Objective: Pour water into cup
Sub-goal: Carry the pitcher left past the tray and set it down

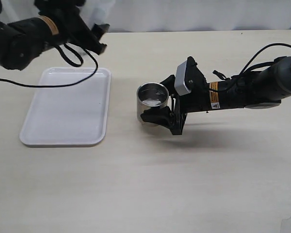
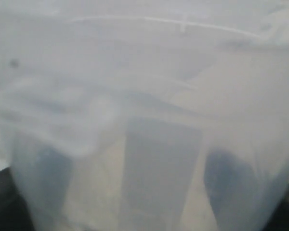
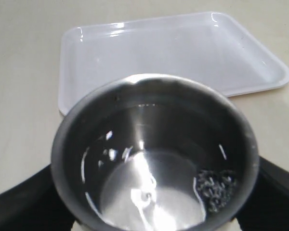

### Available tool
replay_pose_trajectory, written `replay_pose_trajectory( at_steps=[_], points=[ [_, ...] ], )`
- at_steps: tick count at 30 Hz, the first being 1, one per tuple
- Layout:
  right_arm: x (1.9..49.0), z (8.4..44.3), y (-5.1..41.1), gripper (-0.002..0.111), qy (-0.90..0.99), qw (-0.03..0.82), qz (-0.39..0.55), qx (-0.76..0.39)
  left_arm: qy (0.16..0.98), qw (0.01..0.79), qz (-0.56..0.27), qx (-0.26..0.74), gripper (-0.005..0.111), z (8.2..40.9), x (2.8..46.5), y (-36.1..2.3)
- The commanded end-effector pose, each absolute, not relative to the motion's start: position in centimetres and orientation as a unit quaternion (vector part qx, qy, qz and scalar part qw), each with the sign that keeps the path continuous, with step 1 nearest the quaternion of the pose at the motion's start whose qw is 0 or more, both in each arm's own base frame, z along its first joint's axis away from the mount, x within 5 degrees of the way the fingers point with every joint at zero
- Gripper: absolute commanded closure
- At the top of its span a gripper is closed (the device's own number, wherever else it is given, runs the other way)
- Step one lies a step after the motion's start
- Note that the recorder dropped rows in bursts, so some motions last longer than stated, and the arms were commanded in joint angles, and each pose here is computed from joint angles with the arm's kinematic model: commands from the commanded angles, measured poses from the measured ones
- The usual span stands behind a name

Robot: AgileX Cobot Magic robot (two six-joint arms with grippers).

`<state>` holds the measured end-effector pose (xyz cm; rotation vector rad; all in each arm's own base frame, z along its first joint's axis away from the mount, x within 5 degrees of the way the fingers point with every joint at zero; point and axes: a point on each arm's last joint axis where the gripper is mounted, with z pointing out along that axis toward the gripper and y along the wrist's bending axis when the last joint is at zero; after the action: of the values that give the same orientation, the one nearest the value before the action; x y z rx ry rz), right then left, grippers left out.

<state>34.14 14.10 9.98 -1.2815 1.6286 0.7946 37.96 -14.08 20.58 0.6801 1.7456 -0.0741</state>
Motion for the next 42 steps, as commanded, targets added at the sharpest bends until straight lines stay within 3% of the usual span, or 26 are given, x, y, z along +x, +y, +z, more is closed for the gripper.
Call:
replay_pose_trajectory(
  at_steps=[1,11,18,22,30,42],
  points=[
    [34.2,10.6,14.3,0.104,0.646,0.457,0.328,-0.516,0.771,0.614,-0.068,0.154,0.107,22.0,39.4,-9.7],
    [34.2,10.6,14.3,0.104,0.647,0.458,0.327,-0.515,0.746,0.664,-0.029,0.044,0.107,20.1,38.4,-0.3],
    [34.3,10.5,14.2,0.104,0.65,0.456,0.323,-0.515,0.757,0.654,0.012,-0.016,0.107,17.5,38.5,5.4],
    [34.3,10.5,14.2,0.104,0.65,0.456,0.323,-0.515,0.759,0.651,0.006,-0.018,0.107,14.1,39.0,5.6],
    [34.3,10.4,14.2,0.104,0.652,0.455,0.321,-0.516,0.749,0.662,-0.004,-0.02,0.107,10.6,39.5,5.6],
    [34.3,10.4,14.2,0.104,0.652,0.455,0.321,-0.516,0.755,0.656,-0.007,-0.022,0.107,8.9,39.6,5.6]
  ],
)
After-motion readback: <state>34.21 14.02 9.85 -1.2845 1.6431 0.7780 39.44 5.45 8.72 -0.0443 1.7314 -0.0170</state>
